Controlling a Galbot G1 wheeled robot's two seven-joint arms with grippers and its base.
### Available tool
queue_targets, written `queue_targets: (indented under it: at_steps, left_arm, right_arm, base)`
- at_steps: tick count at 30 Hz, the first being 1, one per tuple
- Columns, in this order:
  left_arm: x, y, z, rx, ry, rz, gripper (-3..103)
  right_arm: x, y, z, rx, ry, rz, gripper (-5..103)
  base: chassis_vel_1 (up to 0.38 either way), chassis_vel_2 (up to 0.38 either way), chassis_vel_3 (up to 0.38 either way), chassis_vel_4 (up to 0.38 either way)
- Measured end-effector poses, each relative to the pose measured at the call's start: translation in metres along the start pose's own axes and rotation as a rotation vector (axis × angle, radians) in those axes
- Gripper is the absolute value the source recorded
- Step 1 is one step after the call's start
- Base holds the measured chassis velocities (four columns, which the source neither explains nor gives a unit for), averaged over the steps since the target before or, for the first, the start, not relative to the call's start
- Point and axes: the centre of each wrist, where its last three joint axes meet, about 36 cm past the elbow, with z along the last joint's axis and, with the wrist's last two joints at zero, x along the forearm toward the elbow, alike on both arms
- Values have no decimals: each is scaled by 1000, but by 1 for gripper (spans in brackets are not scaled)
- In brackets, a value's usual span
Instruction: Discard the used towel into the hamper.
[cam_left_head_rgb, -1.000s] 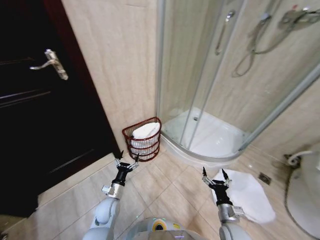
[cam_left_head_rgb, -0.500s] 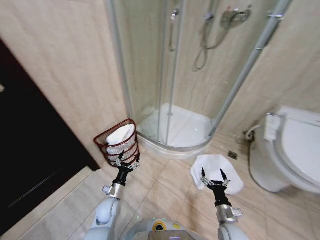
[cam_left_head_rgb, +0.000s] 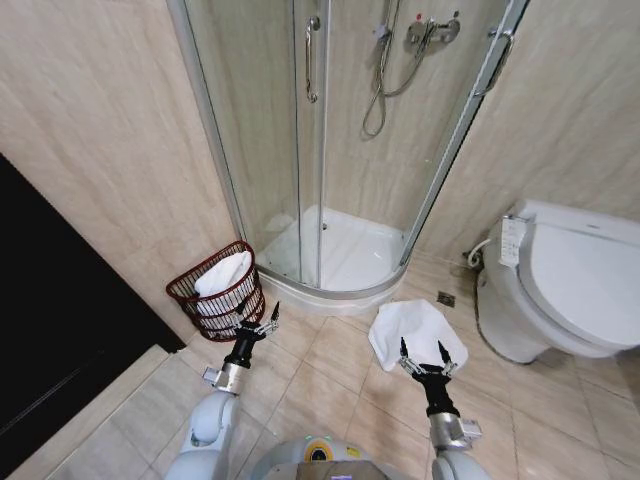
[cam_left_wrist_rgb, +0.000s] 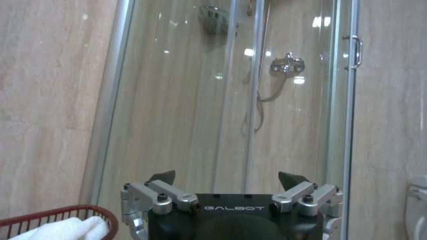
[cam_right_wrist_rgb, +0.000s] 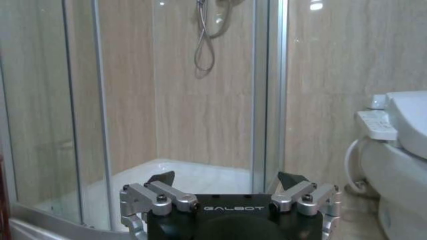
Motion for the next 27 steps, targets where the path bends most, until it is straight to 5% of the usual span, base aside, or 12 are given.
queue_targets:
  at_steps: [15,27]
  left_arm:
    - [3,0,-1,2,-5,0,100]
    - [3,-1,-1,6,-5,3,100]
  right_arm:
    - [3,-2,3,-5,-3,-2,100]
    - [4,-3,8,-15,-37,-6,100]
  base:
    - [-86,-145,87,150]
    - [-231,-288,240,292]
